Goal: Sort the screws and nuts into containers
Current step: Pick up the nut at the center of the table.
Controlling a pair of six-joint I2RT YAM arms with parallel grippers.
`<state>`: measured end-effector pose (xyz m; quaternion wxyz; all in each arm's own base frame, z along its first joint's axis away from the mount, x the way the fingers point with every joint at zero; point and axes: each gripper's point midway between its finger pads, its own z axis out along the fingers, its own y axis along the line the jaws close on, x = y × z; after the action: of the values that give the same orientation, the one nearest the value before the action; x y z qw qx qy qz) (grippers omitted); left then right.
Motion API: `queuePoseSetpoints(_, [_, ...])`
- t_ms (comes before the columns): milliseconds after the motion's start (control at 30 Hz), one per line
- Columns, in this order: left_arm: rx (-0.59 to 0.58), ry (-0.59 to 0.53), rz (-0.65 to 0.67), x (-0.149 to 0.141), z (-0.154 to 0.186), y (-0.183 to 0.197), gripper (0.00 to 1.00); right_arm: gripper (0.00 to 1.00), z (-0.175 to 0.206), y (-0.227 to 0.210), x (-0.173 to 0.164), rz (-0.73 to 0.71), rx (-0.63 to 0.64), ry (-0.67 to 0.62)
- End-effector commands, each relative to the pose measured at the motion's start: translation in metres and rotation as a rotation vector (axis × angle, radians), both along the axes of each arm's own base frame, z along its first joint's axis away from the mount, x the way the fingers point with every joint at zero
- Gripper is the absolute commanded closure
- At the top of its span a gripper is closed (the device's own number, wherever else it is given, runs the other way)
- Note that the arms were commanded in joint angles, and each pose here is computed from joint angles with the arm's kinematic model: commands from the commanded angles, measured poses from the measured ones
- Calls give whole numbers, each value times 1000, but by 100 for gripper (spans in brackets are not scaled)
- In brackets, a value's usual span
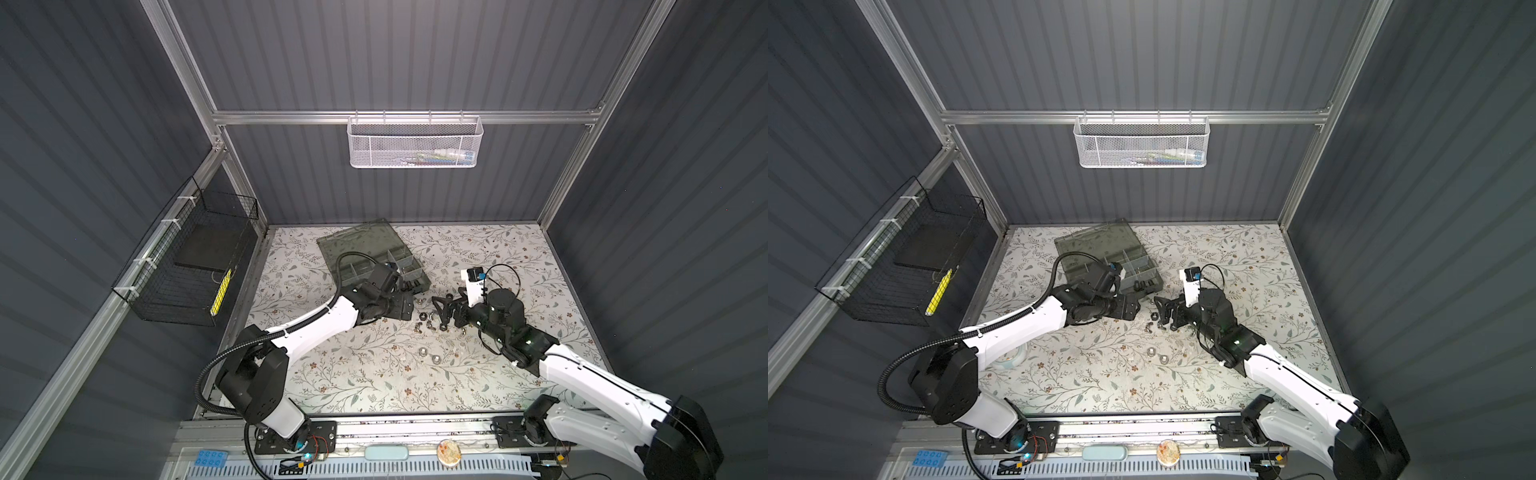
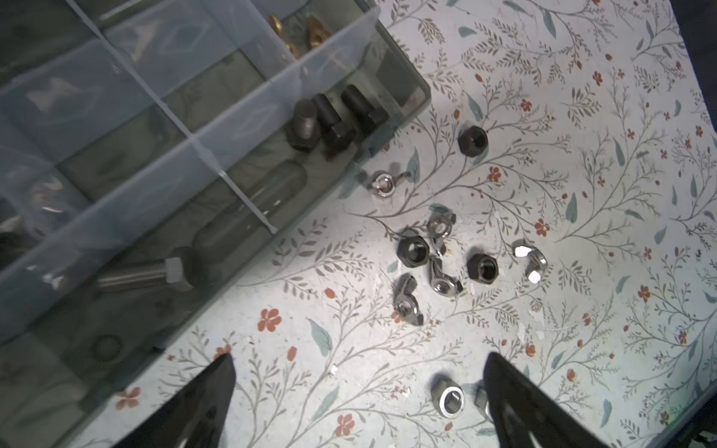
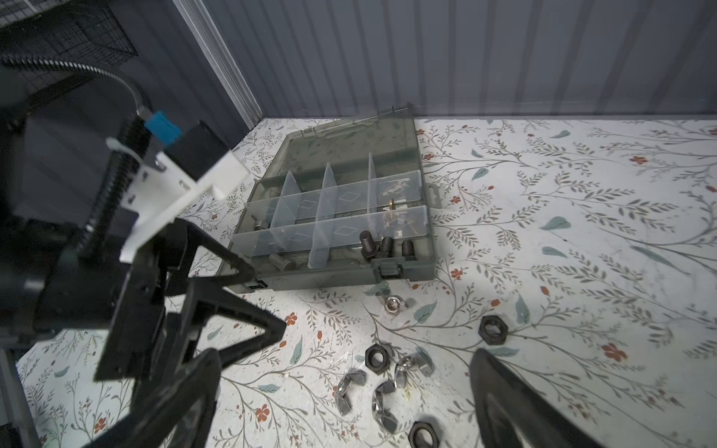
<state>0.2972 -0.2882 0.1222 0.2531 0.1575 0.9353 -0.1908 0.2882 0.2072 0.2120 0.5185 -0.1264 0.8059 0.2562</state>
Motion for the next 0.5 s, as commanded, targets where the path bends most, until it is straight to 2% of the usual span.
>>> queuePoseSetpoints(0, [-19,38,-26,-13,-21,-23,0,1,-16,-23,-9,-84,-58,84])
queuePoseSetpoints(267, [17,89,-111,-43,-62,-60,1,1,-31,-61,-30,-191,-97,128])
queuePoseSetpoints(467, [107,120,-151,-64,-86,-62,13,1,-38,-77,-35,-239,-96,137])
